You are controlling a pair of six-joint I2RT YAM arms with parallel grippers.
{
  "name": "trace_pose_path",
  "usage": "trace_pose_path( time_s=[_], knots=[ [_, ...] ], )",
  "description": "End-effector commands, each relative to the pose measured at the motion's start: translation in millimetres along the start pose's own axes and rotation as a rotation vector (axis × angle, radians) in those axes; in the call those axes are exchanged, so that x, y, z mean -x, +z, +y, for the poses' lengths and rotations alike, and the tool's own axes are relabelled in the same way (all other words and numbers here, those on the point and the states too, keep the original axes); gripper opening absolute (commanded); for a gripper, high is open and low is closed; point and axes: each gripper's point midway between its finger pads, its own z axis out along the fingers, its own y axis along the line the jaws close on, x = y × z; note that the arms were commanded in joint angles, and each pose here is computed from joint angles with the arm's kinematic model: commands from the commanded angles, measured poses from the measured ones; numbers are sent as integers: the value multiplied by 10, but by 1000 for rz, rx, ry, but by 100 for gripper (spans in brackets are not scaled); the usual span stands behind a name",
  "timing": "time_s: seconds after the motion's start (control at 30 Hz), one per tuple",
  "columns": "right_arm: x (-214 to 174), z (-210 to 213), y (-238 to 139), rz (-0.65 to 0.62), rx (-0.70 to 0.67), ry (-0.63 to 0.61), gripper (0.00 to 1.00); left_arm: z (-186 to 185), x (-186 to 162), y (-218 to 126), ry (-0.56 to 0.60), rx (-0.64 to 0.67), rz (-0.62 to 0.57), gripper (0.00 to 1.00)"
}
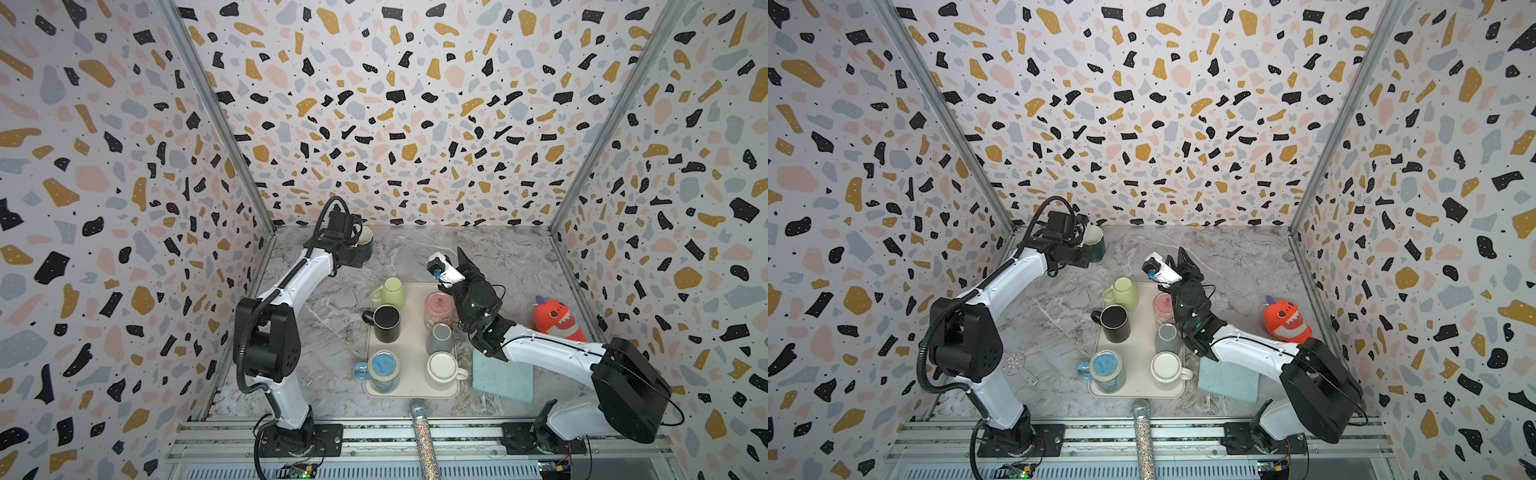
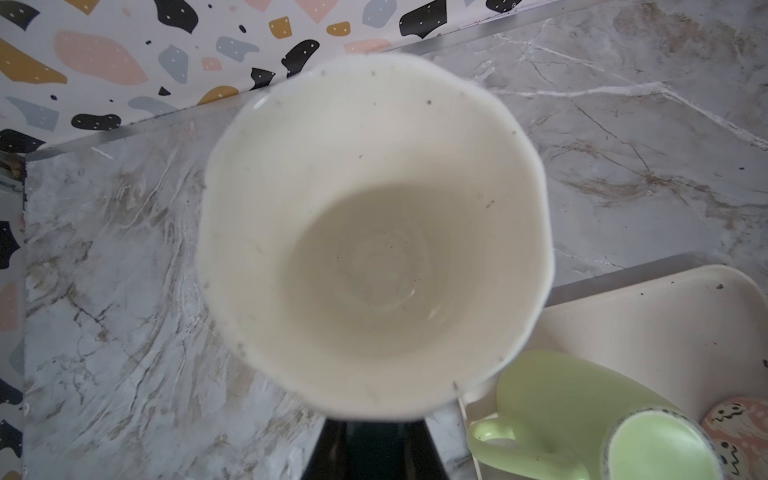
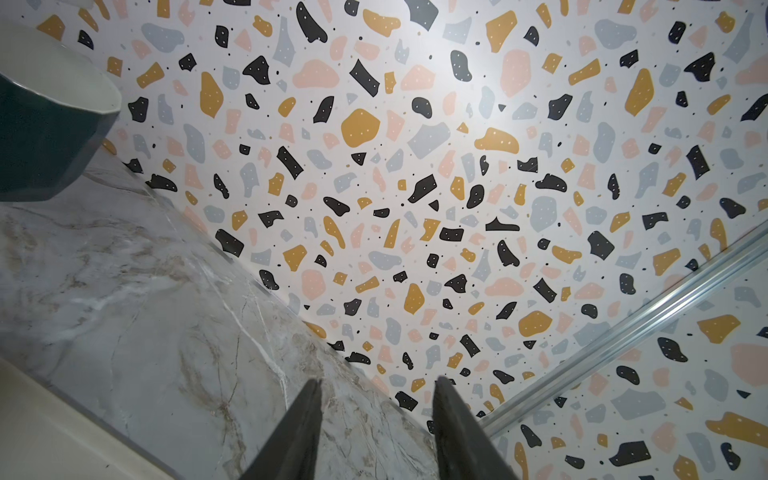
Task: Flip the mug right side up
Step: 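Lower the upright mug to the table with the left gripper while the right arm withdraws, then open the left gripper to release the upright mug on the table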
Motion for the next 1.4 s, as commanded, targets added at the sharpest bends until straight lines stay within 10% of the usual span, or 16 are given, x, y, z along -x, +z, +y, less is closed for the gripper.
trace_pose_path(
  time_s=[0.0, 1.37],
  knots=[
    [0, -171, -75, 16, -22, 108, 45, 179, 346, -50, -63, 73, -153, 0],
    [-250, -237, -190, 46, 95, 317, 47, 490, -211, 527, -166, 113, -65, 0]
  ],
)
